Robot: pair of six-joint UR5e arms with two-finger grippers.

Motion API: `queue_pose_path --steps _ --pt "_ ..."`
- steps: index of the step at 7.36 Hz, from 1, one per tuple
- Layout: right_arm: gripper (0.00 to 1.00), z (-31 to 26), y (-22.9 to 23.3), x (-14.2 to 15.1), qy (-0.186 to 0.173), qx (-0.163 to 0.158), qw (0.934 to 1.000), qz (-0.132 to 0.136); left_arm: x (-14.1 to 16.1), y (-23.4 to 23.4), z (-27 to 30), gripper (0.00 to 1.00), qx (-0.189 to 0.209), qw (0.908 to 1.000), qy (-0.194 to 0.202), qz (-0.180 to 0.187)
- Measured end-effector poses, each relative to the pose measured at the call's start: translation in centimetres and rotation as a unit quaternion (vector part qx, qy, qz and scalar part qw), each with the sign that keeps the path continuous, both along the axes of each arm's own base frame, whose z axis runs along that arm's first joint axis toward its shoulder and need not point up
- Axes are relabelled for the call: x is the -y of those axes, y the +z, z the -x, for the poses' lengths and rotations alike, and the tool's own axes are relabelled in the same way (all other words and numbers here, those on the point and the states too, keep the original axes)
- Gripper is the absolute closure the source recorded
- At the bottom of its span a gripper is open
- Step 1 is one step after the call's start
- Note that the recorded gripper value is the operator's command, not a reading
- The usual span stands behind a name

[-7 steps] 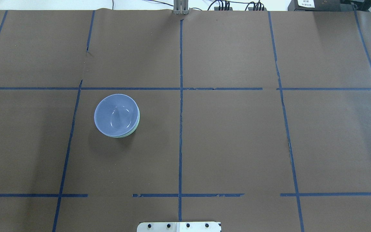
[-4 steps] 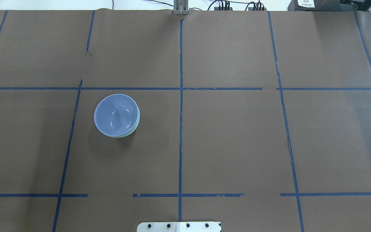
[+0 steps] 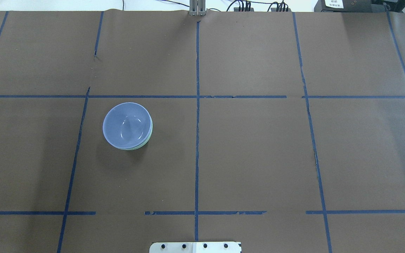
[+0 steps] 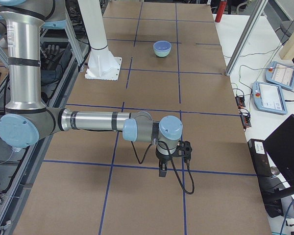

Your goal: Stack blue bowl on green bowl

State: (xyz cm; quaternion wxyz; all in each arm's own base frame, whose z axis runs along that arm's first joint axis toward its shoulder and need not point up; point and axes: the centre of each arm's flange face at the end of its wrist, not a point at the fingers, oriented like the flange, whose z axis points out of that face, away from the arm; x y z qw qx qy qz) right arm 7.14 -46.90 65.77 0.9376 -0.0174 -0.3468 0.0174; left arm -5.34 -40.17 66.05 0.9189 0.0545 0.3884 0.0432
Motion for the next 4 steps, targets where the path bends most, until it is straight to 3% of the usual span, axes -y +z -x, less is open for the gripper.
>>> queue_pose_path --steps 4 --pt "0.0 -0.02 0.02 -0.02 0.0 0.0 1.0 0.0 0.03 -0.24 -0.02 0.0 -0.002 1.0 0.0 -0.002"
